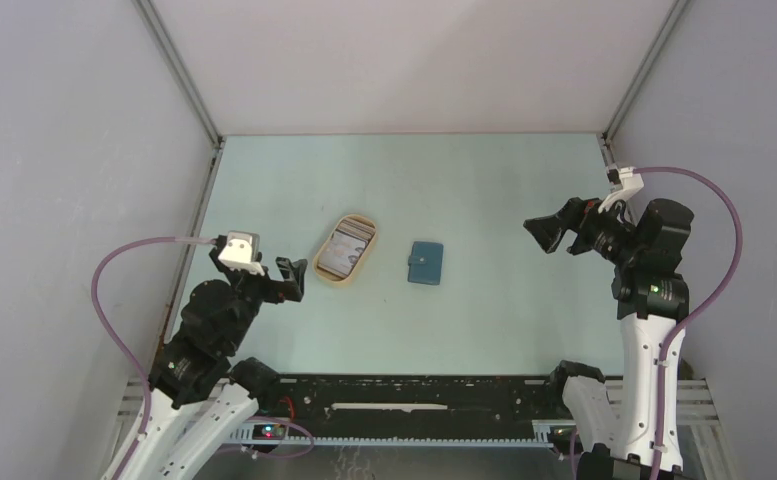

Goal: Put the credit cards into the card holder
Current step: Open the card holder at the center of the board.

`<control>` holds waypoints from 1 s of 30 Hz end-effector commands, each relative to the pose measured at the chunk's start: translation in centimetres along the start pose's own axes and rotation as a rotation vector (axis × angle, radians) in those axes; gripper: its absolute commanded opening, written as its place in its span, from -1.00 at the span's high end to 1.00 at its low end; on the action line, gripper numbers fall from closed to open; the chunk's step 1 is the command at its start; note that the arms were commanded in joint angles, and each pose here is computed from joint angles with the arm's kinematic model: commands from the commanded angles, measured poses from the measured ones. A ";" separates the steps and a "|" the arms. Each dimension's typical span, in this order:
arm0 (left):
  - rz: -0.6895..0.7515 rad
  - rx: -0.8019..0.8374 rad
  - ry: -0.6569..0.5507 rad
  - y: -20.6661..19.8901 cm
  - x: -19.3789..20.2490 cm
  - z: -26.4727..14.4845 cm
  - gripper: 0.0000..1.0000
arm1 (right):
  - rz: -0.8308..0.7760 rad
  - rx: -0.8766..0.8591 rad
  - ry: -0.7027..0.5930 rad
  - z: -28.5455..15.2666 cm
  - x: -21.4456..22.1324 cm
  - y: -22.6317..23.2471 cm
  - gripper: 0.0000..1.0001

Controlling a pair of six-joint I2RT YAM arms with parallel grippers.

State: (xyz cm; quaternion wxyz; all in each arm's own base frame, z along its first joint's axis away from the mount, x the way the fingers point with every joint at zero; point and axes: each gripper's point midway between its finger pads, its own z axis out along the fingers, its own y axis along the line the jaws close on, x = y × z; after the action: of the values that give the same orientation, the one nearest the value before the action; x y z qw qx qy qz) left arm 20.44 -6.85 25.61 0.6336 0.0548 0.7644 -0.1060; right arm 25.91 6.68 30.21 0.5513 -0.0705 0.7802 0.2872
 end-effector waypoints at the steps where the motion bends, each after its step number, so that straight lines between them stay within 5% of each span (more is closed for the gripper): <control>1: 0.018 0.017 -0.006 -0.3 -0.2 0.1 -1.00 | -0.032 -0.023 -0.026 -0.5 -1.0 0.9 -0.99; 14: -0.052 0.044 -0.021 -1.0 -0.5 0.0 -1.00 | -0.046 -0.048 -0.023 -0.4 -0.7 1.1 -0.99; 25: -0.430 0.402 0.074 -9.7 1.2 2.3 -1.00 | -0.493 -0.472 0.160 0.3 6.0 7.3 -0.99; 30: -0.386 0.435 0.120 -12.2 2.8 4.2 -0.99 | -0.519 -0.610 0.218 0.6 9.0 8.6 -0.99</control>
State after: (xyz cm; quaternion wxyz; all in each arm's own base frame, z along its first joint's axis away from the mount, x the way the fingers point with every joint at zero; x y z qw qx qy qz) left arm 21.15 -16.46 21.70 0.5253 0.0314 0.7846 -0.3278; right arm 20.47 15.31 27.23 0.4920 -0.3965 0.6961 0.3408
